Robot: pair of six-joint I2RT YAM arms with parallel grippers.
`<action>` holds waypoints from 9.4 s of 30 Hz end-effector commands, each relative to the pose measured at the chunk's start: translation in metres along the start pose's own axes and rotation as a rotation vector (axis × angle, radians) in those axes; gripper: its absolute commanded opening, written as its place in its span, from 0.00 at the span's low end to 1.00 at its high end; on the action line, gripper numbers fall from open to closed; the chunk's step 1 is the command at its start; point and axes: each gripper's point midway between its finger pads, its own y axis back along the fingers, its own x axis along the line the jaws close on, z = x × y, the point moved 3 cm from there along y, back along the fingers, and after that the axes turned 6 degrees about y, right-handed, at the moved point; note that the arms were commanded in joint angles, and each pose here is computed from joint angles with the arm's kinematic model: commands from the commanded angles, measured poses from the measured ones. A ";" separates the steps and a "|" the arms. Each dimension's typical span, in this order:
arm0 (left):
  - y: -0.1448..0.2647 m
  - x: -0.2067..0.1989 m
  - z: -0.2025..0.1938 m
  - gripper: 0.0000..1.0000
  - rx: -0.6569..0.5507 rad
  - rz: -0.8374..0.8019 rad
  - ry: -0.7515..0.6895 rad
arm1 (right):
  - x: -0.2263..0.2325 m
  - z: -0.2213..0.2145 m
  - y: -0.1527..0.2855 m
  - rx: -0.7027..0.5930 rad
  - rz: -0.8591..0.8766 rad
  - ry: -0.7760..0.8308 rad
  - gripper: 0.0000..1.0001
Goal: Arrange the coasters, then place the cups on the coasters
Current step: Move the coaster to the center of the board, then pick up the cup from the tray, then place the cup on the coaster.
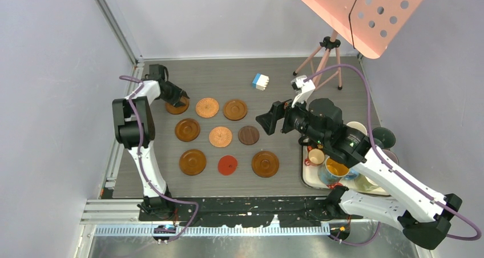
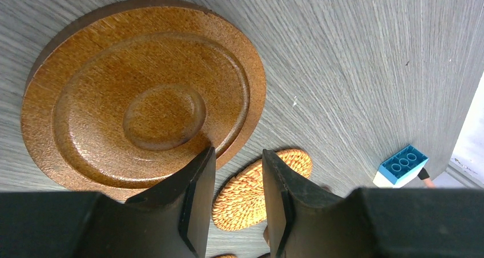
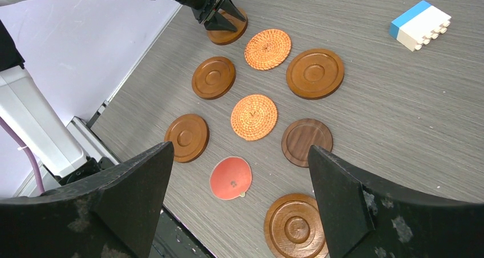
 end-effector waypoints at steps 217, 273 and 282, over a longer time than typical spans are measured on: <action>0.256 0.057 -0.177 0.00 -0.202 -0.109 -1.070 | 0.139 -0.074 -0.044 0.112 0.342 0.777 0.84; 0.139 -0.031 0.073 0.00 -0.265 0.122 -0.520 | 0.048 -0.054 -0.005 0.160 -0.192 0.397 0.95; 0.131 -0.028 0.074 0.00 -0.253 0.132 -0.523 | 0.049 -0.052 -0.006 0.157 -0.191 0.393 0.95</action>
